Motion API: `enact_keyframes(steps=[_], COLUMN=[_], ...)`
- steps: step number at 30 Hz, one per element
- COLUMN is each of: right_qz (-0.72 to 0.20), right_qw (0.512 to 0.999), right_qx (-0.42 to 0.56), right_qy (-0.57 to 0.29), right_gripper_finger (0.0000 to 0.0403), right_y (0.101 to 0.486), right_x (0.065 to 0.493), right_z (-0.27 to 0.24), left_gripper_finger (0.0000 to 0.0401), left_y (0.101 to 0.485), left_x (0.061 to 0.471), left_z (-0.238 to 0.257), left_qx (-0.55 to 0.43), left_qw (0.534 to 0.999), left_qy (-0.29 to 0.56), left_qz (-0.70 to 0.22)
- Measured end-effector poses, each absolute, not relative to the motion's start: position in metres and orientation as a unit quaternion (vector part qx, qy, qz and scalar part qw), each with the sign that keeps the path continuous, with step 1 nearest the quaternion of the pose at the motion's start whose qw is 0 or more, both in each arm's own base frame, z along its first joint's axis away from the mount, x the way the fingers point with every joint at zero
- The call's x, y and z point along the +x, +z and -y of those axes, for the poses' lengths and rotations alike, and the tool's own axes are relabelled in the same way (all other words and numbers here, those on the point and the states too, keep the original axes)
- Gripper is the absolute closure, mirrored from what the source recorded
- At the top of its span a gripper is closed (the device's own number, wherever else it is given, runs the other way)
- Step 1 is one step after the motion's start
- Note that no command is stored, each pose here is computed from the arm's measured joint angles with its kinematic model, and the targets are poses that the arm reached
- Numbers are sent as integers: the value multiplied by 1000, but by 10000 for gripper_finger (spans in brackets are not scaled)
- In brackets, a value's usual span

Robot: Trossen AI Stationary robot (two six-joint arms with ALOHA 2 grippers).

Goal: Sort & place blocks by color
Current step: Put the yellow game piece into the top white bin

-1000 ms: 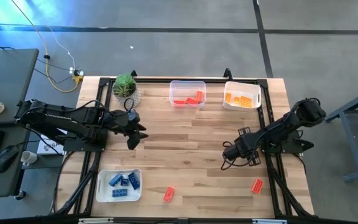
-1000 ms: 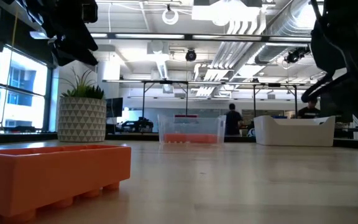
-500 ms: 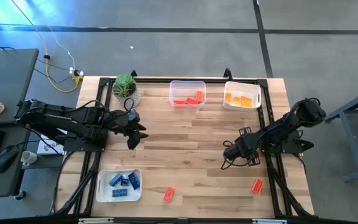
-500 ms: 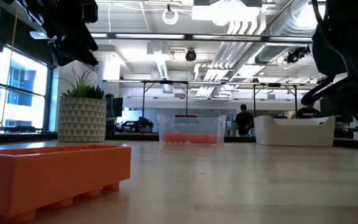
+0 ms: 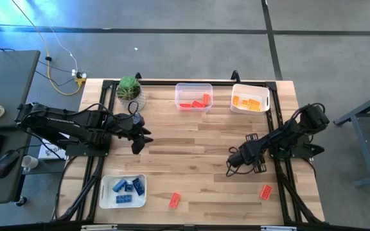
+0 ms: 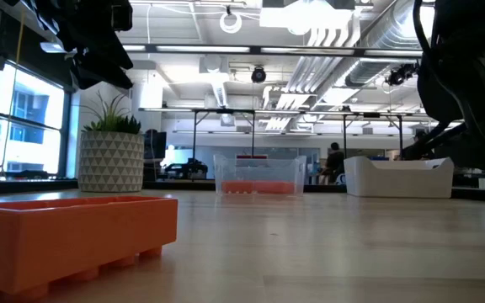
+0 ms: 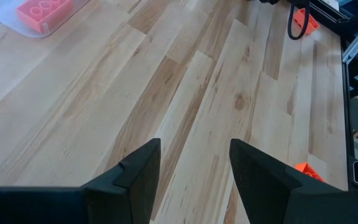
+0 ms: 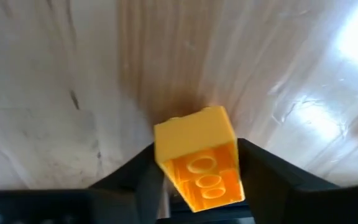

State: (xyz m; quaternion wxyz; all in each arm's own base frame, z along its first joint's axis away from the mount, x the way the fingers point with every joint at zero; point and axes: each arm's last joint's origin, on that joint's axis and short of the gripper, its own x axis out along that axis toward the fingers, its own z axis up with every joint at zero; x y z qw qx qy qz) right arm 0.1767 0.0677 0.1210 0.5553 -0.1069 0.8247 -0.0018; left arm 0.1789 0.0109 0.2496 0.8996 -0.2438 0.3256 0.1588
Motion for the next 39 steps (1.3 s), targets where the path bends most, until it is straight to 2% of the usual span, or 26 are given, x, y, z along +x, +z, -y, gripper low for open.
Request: enact_keyframes(steps=[4,5,10,17,27,39], right_qz=[-823,-823,-806,-765,-674,-609], right_qw=[558,560,586,627,671,617], right_qx=[-101,-99,-80,-29,6,41], right_qy=[-5,-10,-40,-141,-308,-497], right_gripper_finger=[291,298,298,298,298,298], right_y=[123,124,130,146,178,223], right_x=[179,180,191,214,251,254], right_z=[-69,-69,-71,-60,-9,94], left_gripper_finger=[222,222,222,222,222,222], left_y=[250,250,250,250,250,250], left_x=[179,179,179,179,179,179], left_z=[-11,-11,-11,-11,-11,-11], left_qx=[-244,-244,-244,-244,-243,-243], left_qw=[900,900,900,900,900,900], left_qy=[159,159,159,159,159,158], left_qz=[-326,-326,-326,-326,-326,-326])
